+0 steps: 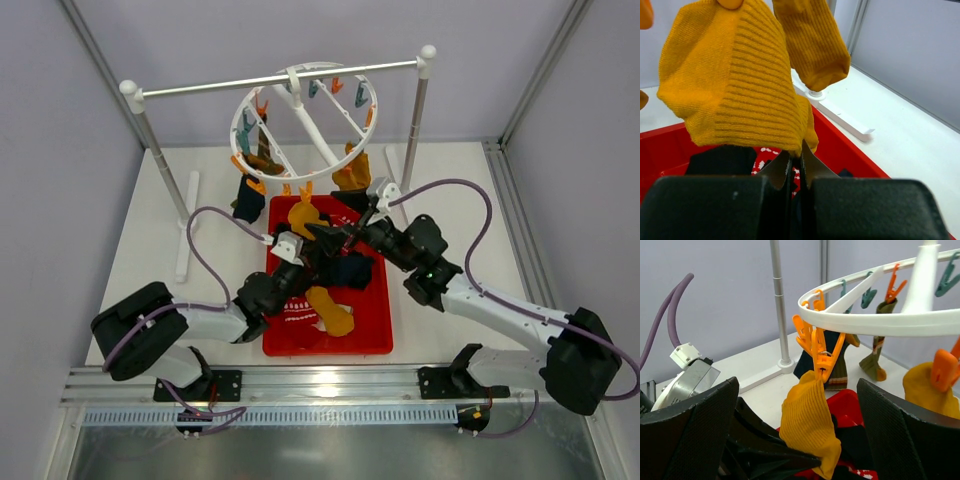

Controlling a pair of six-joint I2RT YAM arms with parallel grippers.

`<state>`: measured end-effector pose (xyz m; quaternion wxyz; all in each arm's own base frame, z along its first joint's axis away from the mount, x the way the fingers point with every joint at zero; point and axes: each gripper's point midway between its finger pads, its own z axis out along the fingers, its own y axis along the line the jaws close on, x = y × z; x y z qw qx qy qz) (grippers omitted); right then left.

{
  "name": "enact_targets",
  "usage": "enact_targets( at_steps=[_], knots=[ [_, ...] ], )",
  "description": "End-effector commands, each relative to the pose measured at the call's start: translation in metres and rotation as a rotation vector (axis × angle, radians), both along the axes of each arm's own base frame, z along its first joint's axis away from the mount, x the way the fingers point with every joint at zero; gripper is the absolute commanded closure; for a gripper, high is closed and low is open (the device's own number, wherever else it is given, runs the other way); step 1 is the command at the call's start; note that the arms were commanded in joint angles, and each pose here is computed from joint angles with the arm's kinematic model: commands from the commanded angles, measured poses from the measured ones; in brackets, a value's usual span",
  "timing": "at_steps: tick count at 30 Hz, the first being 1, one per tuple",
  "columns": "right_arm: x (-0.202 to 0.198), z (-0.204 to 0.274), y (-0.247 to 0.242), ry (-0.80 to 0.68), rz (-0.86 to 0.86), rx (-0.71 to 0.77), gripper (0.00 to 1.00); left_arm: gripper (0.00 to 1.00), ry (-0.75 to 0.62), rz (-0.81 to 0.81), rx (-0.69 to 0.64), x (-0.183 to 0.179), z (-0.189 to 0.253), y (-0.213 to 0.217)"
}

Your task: Remove the socks clipped to the hanger

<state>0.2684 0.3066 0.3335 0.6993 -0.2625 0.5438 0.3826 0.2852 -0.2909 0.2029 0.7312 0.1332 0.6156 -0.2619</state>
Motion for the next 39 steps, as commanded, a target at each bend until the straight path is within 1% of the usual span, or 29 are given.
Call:
enact_targets(
  at_steps=[1,2,4,5,6,8,16,18,21,22,24,25,27,28,30,31,32,34,39],
  knots=[
    [0.004,0.024,0.017,-0.031,0.009,0.034,0.00,1.00,-0.162,-0.035,-0.234,-0.015,0.070,0.010],
    [0.008,0.025,0.018,-0.025,-0.014,0.044,0.00,1.00,-0.165,-0.035,-0.232,-0.016,0.070,0.011],
    [0.010,0.029,0.027,-0.032,-0.004,0.048,0.00,1.00,-0.170,-0.035,-0.237,-0.018,0.072,0.014],
    [0.015,0.022,0.034,-0.017,-0.004,0.035,0.00,1.00,-0.169,-0.032,-0.233,-0.019,0.071,0.016],
    [0.017,0.029,0.037,-0.026,-0.015,0.044,0.00,1.00,-0.172,-0.031,-0.238,-0.020,0.073,0.017],
    [0.025,0.024,0.043,-0.017,-0.033,0.035,0.00,1.00,-0.172,-0.031,-0.238,-0.021,0.072,0.019],
    [0.046,0.032,0.051,-0.028,-0.092,0.057,0.00,1.00,-0.172,-0.039,-0.238,-0.022,0.072,0.018],
    [0.049,0.033,0.054,-0.030,-0.098,0.055,0.02,1.00,-0.171,-0.041,-0.235,-0.022,0.071,0.017],
    [0.054,0.034,0.057,-0.040,-0.106,0.051,0.11,1.00,-0.171,-0.043,-0.236,-0.022,0.071,0.017],
    [0.056,0.031,0.059,-0.037,-0.107,0.042,0.15,1.00,-0.170,-0.042,-0.232,-0.022,0.070,0.017],
    [0.059,0.032,0.063,-0.041,-0.107,0.038,0.20,1.00,-0.171,-0.044,-0.235,-0.023,0.071,0.018],
    [0.061,0.029,0.065,-0.039,-0.106,0.033,0.28,1.00,-0.169,-0.045,-0.238,-0.023,0.071,0.018],
    [0.063,0.030,0.068,-0.040,-0.107,0.032,0.38,1.00,-0.170,-0.048,-0.238,-0.024,0.071,0.019],
    [0.064,0.030,0.069,-0.040,-0.108,0.032,0.55,1.00,-0.171,-0.050,-0.239,-0.025,0.071,0.019],
    [0.071,0.029,0.067,-0.030,-0.139,0.035,0.70,1.00,-0.171,-0.048,-0.241,-0.026,0.071,0.020],
    [0.072,0.029,0.067,-0.028,-0.142,0.033,0.83,1.00,-0.171,-0.048,-0.241,-0.026,0.071,0.021],
    [0.072,0.028,0.067,-0.029,-0.147,0.032,0.88,1.00,-0.171,-0.048,-0.241,-0.026,0.071,0.021],
    [0.072,0.027,0.066,-0.032,-0.152,0.037,0.93,1.00,-0.173,-0.047,-0.244,-0.026,0.072,0.022],
    [0.069,0.029,0.062,-0.038,-0.153,0.047,0.91,1.00,-0.168,-0.054,-0.247,-0.028,0.071,0.022]
  ],
)
